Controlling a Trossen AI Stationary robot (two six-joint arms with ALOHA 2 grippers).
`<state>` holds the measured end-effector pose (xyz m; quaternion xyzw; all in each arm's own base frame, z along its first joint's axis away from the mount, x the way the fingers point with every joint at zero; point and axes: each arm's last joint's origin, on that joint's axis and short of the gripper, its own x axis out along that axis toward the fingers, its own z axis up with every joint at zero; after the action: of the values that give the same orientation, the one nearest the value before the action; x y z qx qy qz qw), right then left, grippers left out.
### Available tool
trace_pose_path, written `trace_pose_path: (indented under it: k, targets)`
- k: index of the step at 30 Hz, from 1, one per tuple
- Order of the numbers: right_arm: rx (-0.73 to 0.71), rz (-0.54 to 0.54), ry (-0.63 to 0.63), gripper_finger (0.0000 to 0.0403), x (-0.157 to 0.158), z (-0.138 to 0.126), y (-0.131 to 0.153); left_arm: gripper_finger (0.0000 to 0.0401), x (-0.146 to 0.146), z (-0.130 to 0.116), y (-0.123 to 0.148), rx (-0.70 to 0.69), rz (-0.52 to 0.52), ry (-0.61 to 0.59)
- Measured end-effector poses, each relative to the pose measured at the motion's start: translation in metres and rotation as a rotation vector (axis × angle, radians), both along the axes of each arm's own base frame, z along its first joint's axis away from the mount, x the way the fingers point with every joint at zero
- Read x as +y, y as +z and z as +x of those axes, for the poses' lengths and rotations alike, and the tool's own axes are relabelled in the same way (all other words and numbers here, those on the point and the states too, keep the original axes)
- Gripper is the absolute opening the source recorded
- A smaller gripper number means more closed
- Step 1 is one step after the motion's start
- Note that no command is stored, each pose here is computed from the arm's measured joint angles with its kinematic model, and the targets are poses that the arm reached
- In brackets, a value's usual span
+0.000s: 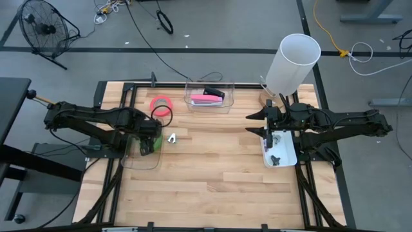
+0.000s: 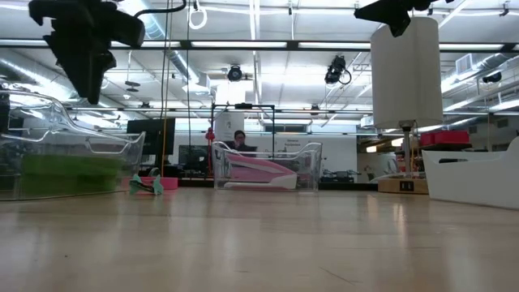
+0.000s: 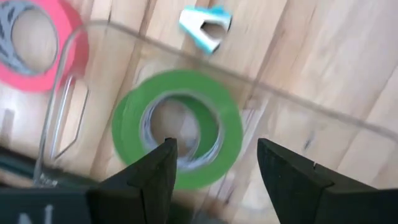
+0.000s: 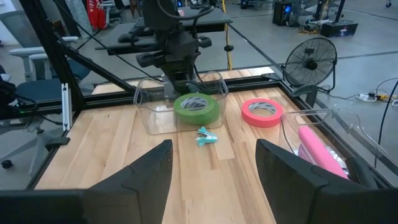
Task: Pick and place Stapler, Stapler remover, tape
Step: Put the blue staple remover into the white bin
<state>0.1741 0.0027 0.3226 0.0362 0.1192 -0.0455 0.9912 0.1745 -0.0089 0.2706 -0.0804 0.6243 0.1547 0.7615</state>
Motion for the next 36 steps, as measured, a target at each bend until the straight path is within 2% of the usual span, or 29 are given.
trace_pose_path:
  k: [12,15,19,28,36]
  targets:
    - [0.000,0.000,0.000,0.0228,0.000,0.000,0.000,0.0225,-0.002,0.022,0.006,-0.242,-0.058,0.059]
    - [0.000,0.000,0.000,0.0228,0.000,0.000,0.000,0.0225,-0.002,0.028,0.009,-0.315,-0.052,0.061]
    - [0.000,0.000,0.000,0.0228,0.000,0.000,0.000,0.0225,-0.001,0.035,0.014,-0.410,-0.035,0.123]
    - [0.000,0.000,0.000,0.0228,0.000,0.000,0.000,0.0225,-0.002,0.049,0.024,-0.593,-0.056,0.115]
    - [-0.003,0.001,0.000,0.0228,0.000,0.000,0.000,0.0225,0.007,0.054,0.029,-0.670,-0.019,0.213]
